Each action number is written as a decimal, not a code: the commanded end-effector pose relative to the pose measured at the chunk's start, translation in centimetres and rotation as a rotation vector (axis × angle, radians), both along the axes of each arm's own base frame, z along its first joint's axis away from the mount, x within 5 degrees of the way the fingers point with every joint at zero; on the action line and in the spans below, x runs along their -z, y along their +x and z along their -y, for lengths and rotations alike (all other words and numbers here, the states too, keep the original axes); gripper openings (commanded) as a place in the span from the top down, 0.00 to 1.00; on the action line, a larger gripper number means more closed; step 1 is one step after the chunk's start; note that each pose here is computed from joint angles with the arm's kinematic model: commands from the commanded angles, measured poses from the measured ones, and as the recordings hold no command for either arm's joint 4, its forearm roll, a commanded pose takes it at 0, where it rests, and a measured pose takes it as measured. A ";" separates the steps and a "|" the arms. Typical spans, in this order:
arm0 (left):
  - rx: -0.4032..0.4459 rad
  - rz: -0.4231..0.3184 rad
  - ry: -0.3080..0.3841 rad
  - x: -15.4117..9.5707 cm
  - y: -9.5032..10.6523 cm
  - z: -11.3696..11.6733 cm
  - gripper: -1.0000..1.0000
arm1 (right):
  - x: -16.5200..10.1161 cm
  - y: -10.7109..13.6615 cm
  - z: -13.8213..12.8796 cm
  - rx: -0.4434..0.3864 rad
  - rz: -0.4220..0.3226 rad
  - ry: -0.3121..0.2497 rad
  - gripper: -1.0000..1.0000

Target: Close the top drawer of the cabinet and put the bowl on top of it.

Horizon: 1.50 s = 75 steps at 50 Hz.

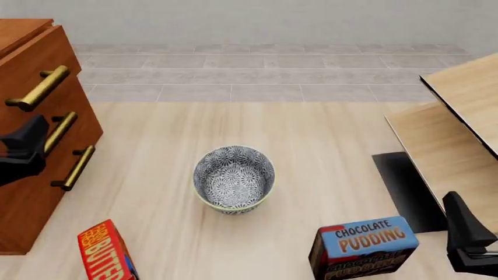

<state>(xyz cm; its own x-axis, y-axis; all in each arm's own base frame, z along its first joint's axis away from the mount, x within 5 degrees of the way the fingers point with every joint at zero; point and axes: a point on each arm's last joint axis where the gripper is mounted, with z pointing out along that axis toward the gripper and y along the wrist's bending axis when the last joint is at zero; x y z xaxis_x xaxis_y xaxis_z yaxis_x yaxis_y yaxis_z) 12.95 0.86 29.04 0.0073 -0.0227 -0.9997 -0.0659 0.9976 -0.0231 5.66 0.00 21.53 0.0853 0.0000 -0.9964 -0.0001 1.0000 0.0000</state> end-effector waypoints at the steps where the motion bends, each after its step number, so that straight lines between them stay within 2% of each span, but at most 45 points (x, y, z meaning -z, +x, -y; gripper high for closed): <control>1: -0.023 -0.012 0.009 0.9 0.7 -0.4 0.00 | 0.1 0.0 0.0 0.000 0.001 0.000 0.00; 14: -0.107 -0.011 0.006 1.4 1.5 -1.7 0.00 | 0.1 0.0 0.0 0.000 0.000 0.000 0.00; 34: -0.178 -0.031 0.007 2.2 2.2 -2.9 0.00 | 0.1 0.0 0.0 0.000 0.000 0.000 0.00; 42: -0.187 -0.046 -0.003 2.9 2.8 -3.2 0.00 | 0.1 0.0 0.0 0.000 0.000 0.000 0.00; 61: -0.223 -0.044 0.003 2.7 3.2 -4.0 0.00 | 0.1 0.0 0.0 0.000 0.000 0.000 0.00; 63: -0.227 -0.051 -0.001 2.7 3.4 -4.1 0.00 | 0.1 0.0 0.0 0.000 0.000 0.000 0.00; 65: -0.238 -0.078 -0.044 2.9 4.0 -4.4 0.00 | 0.1 0.0 0.0 0.000 0.000 0.000 0.00; 75: -0.252 -0.072 -0.041 2.5 4.2 -4.8 0.00 | 0.1 0.0 0.0 0.000 0.000 0.000 0.00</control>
<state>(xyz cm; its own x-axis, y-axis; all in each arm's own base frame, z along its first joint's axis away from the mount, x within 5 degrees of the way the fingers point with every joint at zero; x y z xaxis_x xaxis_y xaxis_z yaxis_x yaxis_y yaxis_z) 16.68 4.89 26.86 -0.0324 -0.0281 -0.9991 -0.2746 0.9614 -0.0181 5.66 0.00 21.53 0.0852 -0.0001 -0.9964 -0.0001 1.0000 -0.0001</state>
